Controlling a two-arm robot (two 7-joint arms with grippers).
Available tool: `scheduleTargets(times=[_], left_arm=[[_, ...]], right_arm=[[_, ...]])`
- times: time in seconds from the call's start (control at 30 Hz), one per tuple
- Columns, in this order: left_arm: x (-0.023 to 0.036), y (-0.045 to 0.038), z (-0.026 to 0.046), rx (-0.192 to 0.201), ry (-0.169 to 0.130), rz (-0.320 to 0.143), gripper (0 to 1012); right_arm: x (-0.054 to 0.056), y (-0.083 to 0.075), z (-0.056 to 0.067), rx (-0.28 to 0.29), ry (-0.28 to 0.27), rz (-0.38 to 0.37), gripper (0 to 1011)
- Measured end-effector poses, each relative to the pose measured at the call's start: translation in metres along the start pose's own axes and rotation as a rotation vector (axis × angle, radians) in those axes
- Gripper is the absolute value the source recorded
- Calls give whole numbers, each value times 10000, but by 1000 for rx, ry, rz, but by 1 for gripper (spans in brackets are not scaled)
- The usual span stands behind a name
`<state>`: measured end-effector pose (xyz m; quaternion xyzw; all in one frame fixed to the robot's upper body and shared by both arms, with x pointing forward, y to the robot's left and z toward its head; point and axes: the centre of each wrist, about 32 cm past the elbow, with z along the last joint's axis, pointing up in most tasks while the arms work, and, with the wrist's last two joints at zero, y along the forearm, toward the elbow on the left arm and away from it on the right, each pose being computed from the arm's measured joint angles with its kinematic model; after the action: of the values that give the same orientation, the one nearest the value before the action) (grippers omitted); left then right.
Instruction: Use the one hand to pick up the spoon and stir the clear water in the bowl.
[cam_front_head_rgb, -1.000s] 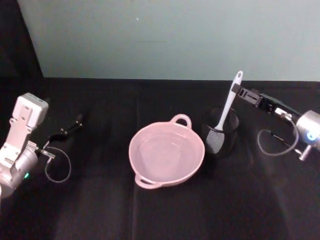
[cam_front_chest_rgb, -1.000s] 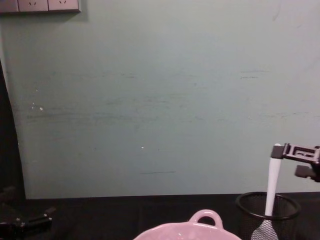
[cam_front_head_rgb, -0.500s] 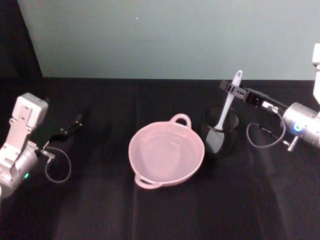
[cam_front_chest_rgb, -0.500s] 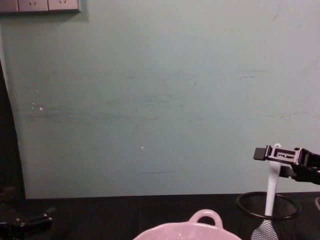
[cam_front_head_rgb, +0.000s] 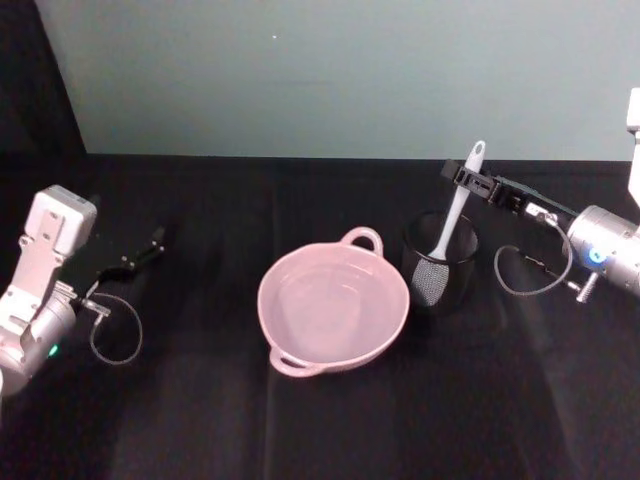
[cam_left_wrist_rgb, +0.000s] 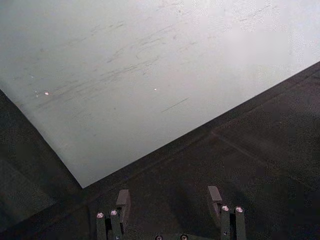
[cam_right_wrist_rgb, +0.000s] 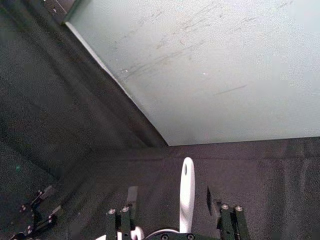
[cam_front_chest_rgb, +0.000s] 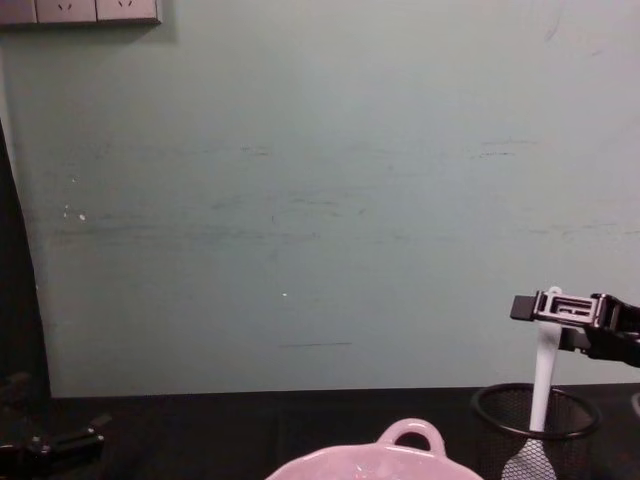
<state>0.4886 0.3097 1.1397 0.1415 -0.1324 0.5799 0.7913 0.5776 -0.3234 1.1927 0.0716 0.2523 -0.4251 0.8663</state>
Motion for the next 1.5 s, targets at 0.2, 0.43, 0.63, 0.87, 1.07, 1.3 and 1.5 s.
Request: scheduleTargets(times=[0.2, 0.43, 0.63, 0.87, 1.07, 1.3, 1.5], left_arm=[[0, 0, 0, 0, 0, 0, 1011], [0, 0, 0, 0, 0, 0, 1011], [0, 0, 0, 0, 0, 0, 1011], [0, 0, 0, 0, 0, 0, 1011], [0, 0, 0, 0, 0, 0, 1011], [0, 0, 0, 0, 0, 0, 1011], [0, 0, 1, 0, 0, 0, 1011]], right_arm=[[-1, -4, 1, 1, 0, -1, 713], [-2, -6, 2, 0, -1, -4, 490], [-1, -8, 2, 0, 0, -5, 287], [-2, -9, 2, 0, 0, -5, 122], [-14, -14, 6, 1, -19, -7, 116], [-176, -117, 91, 16, -231, -7, 116], [-366, -230, 301, 40, -317, 1, 116]])
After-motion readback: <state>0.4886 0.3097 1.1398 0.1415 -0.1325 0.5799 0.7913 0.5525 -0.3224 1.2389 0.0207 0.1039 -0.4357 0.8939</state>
